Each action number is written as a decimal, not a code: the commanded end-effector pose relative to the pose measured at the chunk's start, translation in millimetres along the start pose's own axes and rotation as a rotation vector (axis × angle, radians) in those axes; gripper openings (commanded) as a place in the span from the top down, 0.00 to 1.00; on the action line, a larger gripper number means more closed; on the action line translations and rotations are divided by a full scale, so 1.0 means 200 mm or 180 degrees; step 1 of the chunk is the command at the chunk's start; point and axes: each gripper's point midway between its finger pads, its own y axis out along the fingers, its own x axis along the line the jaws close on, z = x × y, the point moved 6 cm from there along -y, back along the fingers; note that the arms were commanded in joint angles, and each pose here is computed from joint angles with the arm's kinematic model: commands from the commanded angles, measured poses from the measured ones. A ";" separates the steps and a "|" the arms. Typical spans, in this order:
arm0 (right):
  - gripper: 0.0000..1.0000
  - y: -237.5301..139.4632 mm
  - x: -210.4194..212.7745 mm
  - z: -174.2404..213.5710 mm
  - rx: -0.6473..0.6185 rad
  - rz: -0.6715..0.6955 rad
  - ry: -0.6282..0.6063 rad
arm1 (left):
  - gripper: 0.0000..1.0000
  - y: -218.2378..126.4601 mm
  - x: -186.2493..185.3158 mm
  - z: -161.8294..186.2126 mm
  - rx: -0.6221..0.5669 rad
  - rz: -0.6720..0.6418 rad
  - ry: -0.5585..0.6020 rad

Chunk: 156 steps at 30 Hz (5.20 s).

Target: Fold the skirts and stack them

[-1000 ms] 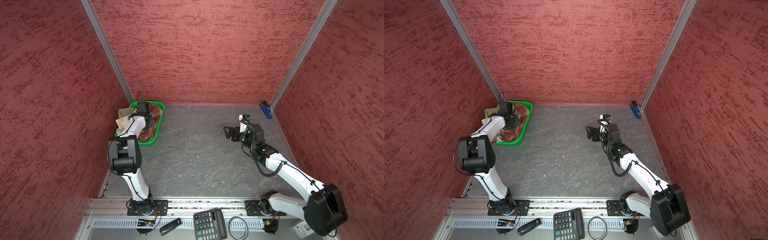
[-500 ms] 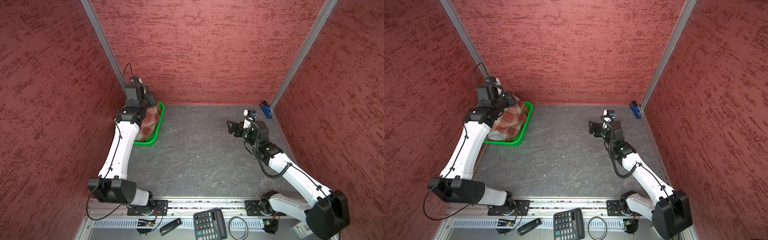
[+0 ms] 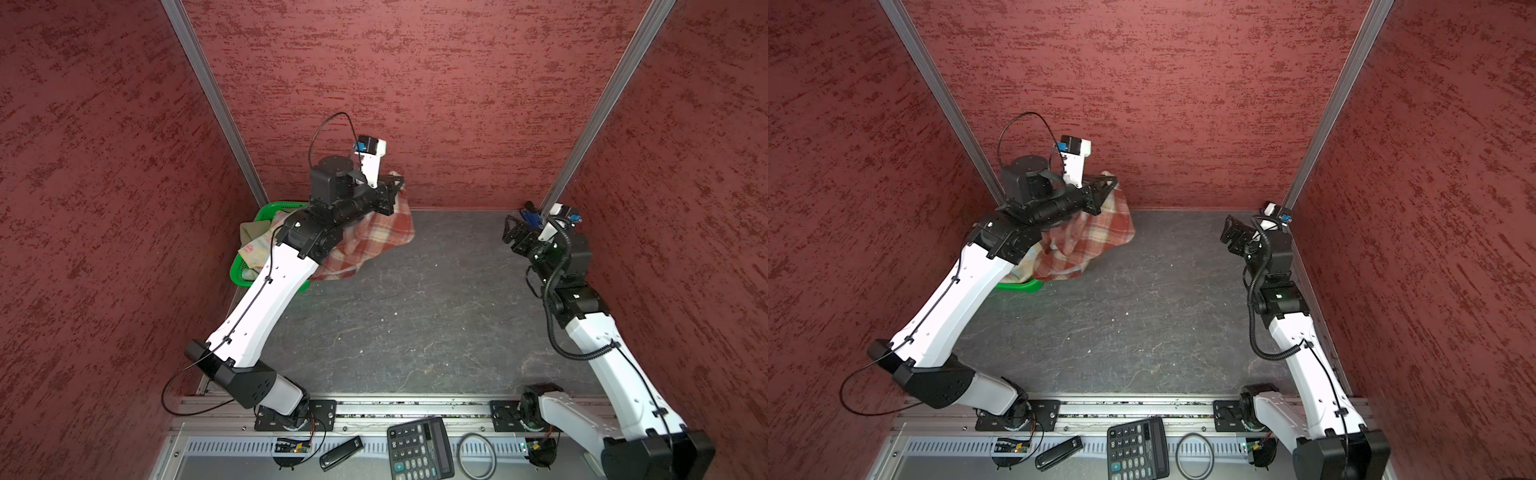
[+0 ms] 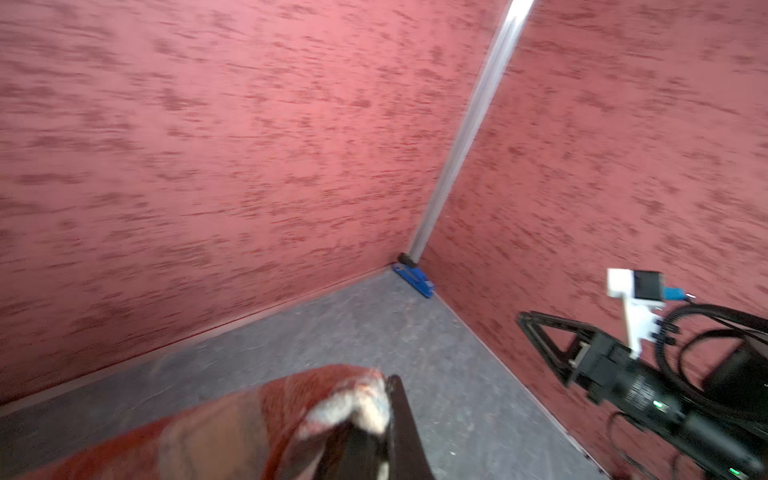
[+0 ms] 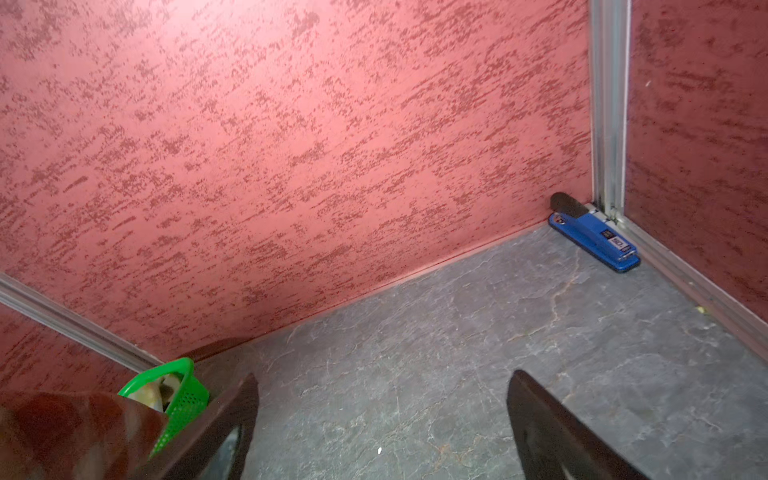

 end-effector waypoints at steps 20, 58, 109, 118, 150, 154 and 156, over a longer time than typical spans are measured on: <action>0.11 0.02 -0.17 0.26 0.0839 0.0097 -0.0091 | 0.00 0.60 0.57 0.78 0.1425 -0.0604 -0.0913; 1.00 0.31 0.06 0.43 0.1071 -0.0176 -0.0723 | 0.07 0.57 0.66 1.53 0.1692 -0.0474 -0.2094; 1.00 -0.48 0.44 -0.52 -0.0122 -0.0617 -0.0706 | 1.00 -0.66 0.09 0.25 0.0112 -0.0814 -0.0219; 1.00 0.17 0.49 -0.50 0.0059 -0.0746 -0.0858 | 1.00 -0.09 0.47 0.22 0.0429 -0.0752 -0.0469; 0.12 -0.18 -0.21 0.47 0.1141 0.0332 0.0114 | 0.06 -0.28 0.55 1.14 0.0806 -0.1136 -0.0906; 0.15 0.00 -0.19 0.60 0.1628 0.0175 0.0192 | 0.06 -0.16 0.63 1.18 0.1111 -0.1393 -0.0973; 0.17 0.04 -0.21 0.68 0.1836 0.0161 0.0251 | 0.06 -0.11 0.66 1.21 0.1350 -0.1533 -0.1075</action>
